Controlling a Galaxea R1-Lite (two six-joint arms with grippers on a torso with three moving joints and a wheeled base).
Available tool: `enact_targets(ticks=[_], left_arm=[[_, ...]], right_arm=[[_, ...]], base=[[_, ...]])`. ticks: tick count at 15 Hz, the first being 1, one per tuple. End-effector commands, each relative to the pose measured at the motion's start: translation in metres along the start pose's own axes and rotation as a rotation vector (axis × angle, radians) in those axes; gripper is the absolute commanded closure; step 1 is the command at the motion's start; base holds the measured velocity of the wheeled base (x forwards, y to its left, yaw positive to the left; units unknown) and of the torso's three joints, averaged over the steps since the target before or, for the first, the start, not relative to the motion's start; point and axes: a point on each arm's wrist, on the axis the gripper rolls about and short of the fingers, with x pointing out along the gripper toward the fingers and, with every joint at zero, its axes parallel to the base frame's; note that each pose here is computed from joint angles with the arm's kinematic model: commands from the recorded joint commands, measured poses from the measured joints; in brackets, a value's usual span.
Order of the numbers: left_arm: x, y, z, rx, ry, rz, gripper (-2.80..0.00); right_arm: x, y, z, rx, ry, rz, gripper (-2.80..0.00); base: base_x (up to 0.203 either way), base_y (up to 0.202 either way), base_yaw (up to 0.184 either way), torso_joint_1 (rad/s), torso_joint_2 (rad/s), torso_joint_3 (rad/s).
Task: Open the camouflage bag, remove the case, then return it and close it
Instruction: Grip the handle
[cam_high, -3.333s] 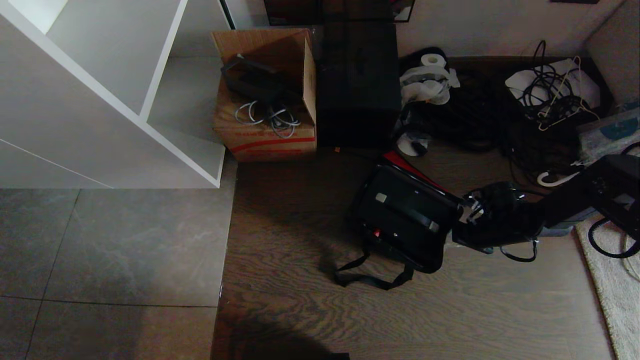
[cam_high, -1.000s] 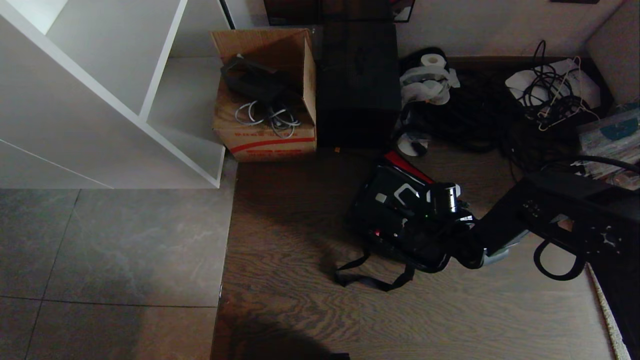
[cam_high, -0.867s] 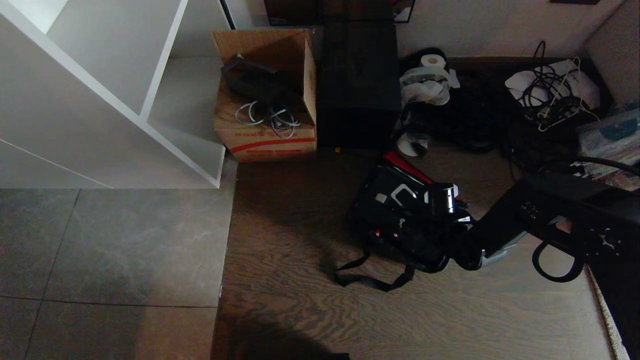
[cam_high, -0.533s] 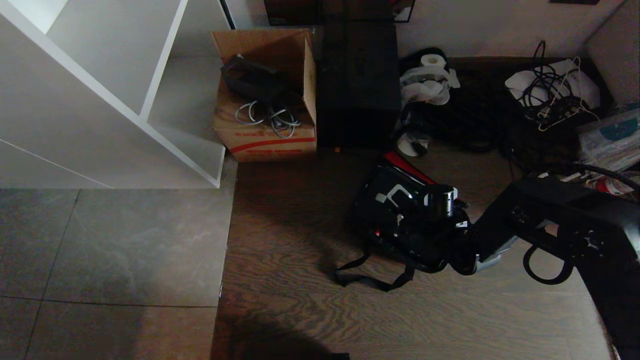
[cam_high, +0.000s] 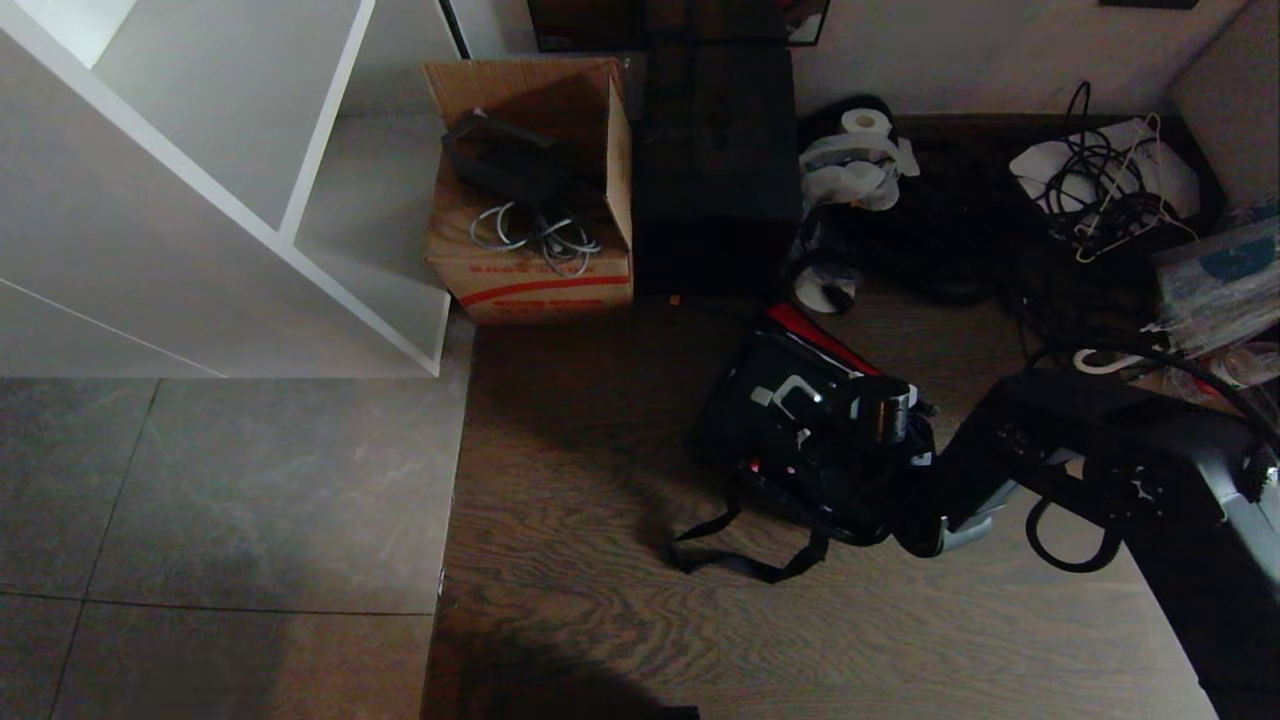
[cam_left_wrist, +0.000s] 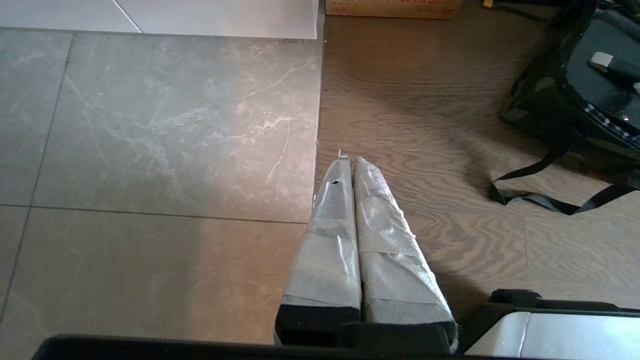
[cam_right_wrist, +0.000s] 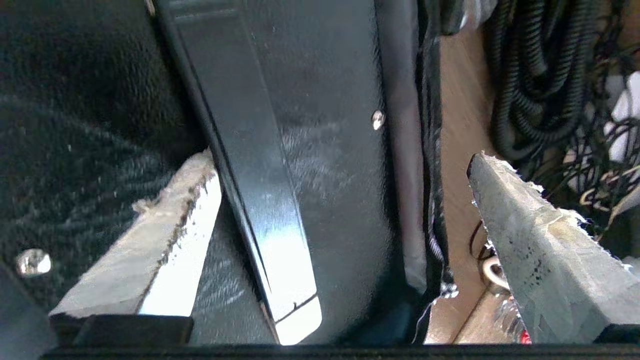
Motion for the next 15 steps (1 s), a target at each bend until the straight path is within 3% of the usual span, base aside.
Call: enact_targets(ticks=[1,4,15], left_arm=[[0.000,0.000,0.000,0.000,0.000,0.000,0.00],[0.000,0.000,0.000,0.000,0.000,0.000,0.00],[0.000,0.000,0.000,0.000,0.000,0.000,0.00]], right_arm=[[0.007,-0.001,-0.003,0.004,-0.003,-0.027,-2.80],[0.016,-0.018,-0.001,-0.007,-0.013,-0.077,-2.80],[0.026,-0.039,0.008,0.017,-0.028,-0.132,-2.80]], base=[[0.000,0.000,0.000,0.000,0.00,0.000],[0.000,0.000,0.000,0.000,0.00,0.000],[0.000,0.000,0.000,0.000,0.00,0.000]])
